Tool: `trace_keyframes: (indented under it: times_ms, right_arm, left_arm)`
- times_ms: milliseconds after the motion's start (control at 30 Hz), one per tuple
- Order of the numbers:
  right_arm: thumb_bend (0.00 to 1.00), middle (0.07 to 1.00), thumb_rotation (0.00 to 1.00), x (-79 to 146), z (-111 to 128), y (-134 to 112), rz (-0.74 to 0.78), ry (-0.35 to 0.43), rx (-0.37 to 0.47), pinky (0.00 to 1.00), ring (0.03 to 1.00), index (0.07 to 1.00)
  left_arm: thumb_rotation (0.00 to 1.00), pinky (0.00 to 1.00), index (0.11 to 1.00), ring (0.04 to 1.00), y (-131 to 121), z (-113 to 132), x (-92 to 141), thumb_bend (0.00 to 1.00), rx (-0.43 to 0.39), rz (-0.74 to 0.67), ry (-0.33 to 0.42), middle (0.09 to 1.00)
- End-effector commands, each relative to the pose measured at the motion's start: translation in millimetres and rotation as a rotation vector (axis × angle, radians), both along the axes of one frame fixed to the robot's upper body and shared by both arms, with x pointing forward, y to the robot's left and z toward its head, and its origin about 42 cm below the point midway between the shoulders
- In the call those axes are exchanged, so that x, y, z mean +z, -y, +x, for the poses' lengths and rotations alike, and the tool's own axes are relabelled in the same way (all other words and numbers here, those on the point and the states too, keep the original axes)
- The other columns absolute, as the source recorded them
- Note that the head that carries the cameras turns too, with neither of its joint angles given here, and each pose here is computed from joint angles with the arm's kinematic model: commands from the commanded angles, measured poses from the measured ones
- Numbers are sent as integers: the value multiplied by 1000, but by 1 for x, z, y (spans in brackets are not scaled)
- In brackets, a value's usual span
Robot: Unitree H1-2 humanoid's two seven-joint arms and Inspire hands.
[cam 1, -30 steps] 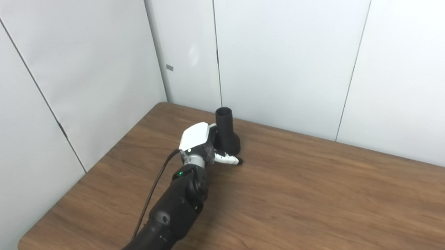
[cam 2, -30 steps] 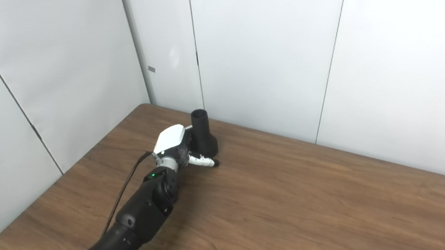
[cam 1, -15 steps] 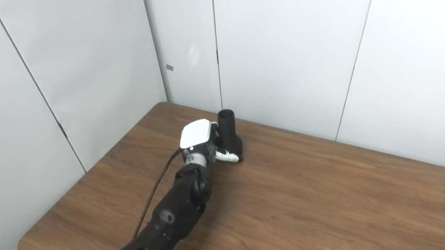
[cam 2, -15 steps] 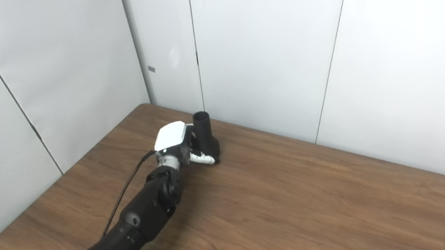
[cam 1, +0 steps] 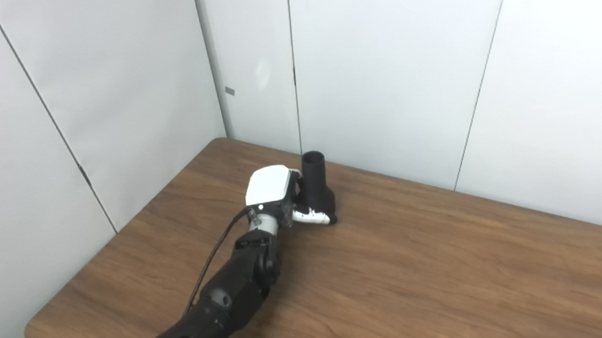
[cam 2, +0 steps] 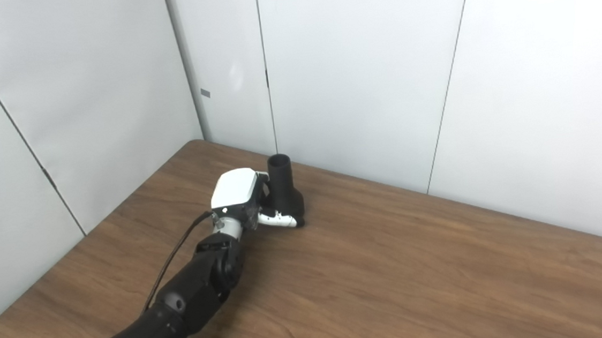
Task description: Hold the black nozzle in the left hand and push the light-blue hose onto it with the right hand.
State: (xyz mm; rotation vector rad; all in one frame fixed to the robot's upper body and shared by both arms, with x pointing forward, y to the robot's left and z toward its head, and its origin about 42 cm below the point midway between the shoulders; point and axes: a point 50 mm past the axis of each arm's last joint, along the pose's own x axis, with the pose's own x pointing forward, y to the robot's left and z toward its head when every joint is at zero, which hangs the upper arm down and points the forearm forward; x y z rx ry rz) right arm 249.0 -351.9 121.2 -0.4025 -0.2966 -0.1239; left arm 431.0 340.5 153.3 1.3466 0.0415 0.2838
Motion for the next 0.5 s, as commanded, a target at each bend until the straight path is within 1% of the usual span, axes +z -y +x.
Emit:
trace_keyframes:
  times_ms: [0,67,133,233,300,367,400,467]
  right_arm:
    - [489,538,0,3,1,-2,14,25,-2,416,437,500]
    - [489,537,0,3,1,-2,14,25,-2,406,436,501]
    - [490,540,0,3,2,-2,6,29,-3,417,439,498]
    - [490,541,0,3,2,-2,0,27,-5,415,439,497]
    - [488,546,0,3,2,-3,0,30,-2,405,453,532]
    - [488,549,0,3,2,-5,-1,33,-3,403,457,540]
    - [488,545,0,3,1,-7,1,35,-5,389,457,542]
    - [488,544,0,4,0,-11,3,42,-4,394,458,544]
  left_arm:
    - [0,157,486,203,1,-4,-10,526,-36,19,-29,471]
    - [0,155,486,200,1,-5,-9,526,-49,16,-19,471]
    - [0,159,485,201,0,-7,-9,526,-71,17,-11,471]
    - [0,202,485,247,-2,-9,-9,525,-98,-2,-6,472]
    - [0,205,485,251,-3,-10,-8,525,-109,-2,-14,472]
    - [0,240,486,289,-5,-11,-8,525,-115,2,-23,474]
    - [0,252,501,303,-7,-12,-8,521,-117,0,-24,438]
    - [0,267,514,317,-10,-14,-7,517,-136,-5,-25,410]
